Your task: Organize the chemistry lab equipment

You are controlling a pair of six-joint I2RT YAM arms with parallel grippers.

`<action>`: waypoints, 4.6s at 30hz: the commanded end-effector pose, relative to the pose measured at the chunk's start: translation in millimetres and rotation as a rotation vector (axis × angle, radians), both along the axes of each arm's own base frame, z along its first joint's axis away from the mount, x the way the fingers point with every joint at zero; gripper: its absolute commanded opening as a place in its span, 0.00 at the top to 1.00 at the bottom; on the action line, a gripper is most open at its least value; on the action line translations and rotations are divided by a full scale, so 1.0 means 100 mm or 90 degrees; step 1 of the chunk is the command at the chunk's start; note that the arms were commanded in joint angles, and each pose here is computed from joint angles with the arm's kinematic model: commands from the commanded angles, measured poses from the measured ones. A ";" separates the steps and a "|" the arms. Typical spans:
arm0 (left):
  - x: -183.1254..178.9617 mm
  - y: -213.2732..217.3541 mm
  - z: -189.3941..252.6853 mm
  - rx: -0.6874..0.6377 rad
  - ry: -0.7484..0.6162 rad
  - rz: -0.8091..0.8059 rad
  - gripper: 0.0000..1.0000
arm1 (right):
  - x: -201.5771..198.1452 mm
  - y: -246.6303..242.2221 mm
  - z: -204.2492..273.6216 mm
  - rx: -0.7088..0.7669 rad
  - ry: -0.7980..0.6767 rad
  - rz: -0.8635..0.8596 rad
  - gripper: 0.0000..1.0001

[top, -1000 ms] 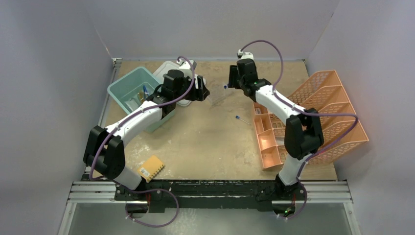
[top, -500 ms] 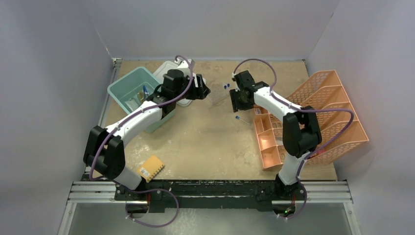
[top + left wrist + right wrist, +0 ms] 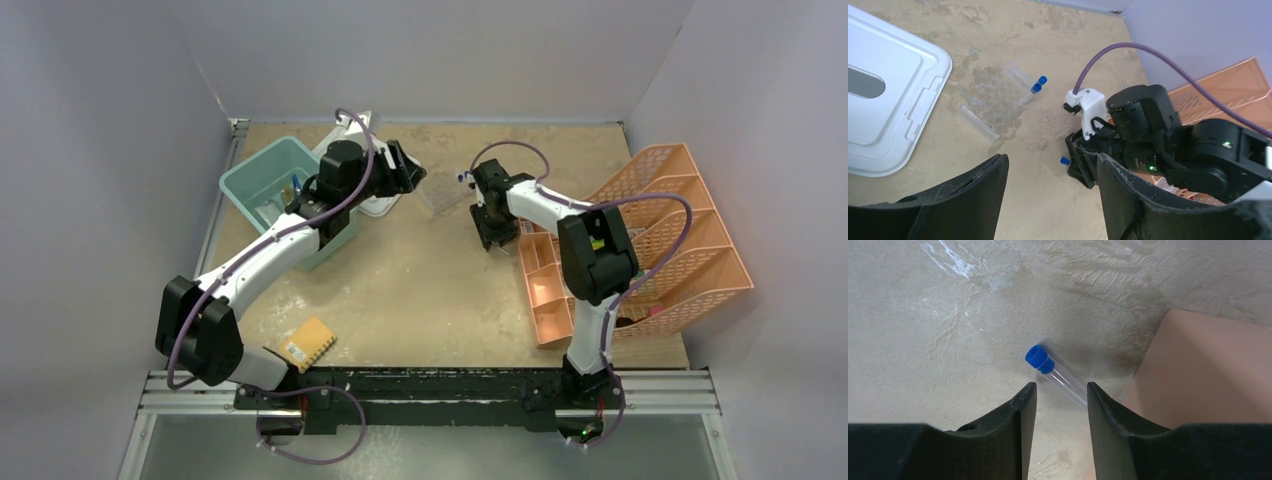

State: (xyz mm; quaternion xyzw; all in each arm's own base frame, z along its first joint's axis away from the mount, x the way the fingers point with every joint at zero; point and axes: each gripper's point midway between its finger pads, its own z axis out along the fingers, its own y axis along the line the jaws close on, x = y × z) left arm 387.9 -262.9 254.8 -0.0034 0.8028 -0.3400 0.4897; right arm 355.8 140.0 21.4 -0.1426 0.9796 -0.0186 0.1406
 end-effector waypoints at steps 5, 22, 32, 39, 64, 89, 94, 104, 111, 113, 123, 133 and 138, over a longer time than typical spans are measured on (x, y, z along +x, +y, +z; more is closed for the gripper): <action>0.02 0.04 0.52 -0.064 -0.069 0.020 0.36 | -0.02 -0.01 -0.07 -0.013 0.010 0.031 0.61; 0.26 -0.04 0.48 -0.085 -0.090 0.043 0.32 | 0.14 0.18 -0.05 0.059 -0.050 -0.021 0.88; 0.22 -0.06 0.23 -0.155 -0.077 0.056 0.25 | 0.41 0.46 1.12 0.235 -0.269 -0.045 0.91; -0.08 -0.37 0.33 -0.218 -0.071 -0.055 0.29 | 0.46 0.70 2.27 0.430 -0.413 -0.087 0.89; -0.61 -0.76 0.69 -0.243 -0.102 -0.229 0.62 | -0.06 1.16 3.43 0.750 -0.370 -0.039 0.84; -0.74 -0.72 0.54 -0.043 -0.196 -0.329 1.00 | -0.03 1.10 3.14 0.699 -0.289 -0.090 0.46; -0.82 -0.66 0.45 0.027 -0.205 -0.366 1.00 | -0.04 0.97 3.07 0.635 -0.247 -0.105 0.45; -0.92 -0.65 0.43 0.032 -0.210 -0.394 1.00 | -0.22 0.99 2.90 0.617 -0.149 -0.093 0.61; -0.93 -0.66 0.38 0.034 -0.206 -0.399 1.00 | -0.29 1.09 2.97 0.669 -0.129 -0.077 0.75; -0.94 -0.66 0.38 0.035 -0.207 -0.404 1.00 | -0.28 1.08 2.95 0.665 -0.132 -0.080 0.80; -0.54 -0.37 0.11 0.073 -0.105 -0.200 0.54 | 0.21 0.72 2.93 0.526 -0.337 -0.090 0.91; -0.40 0.01 0.14 0.068 -0.051 -0.026 0.51 | 0.68 0.62 2.65 0.287 -0.544 -0.048 0.93; -0.33 0.26 0.27 0.062 -0.061 0.073 0.52 | 0.86 0.66 2.35 0.226 -0.572 -0.090 0.93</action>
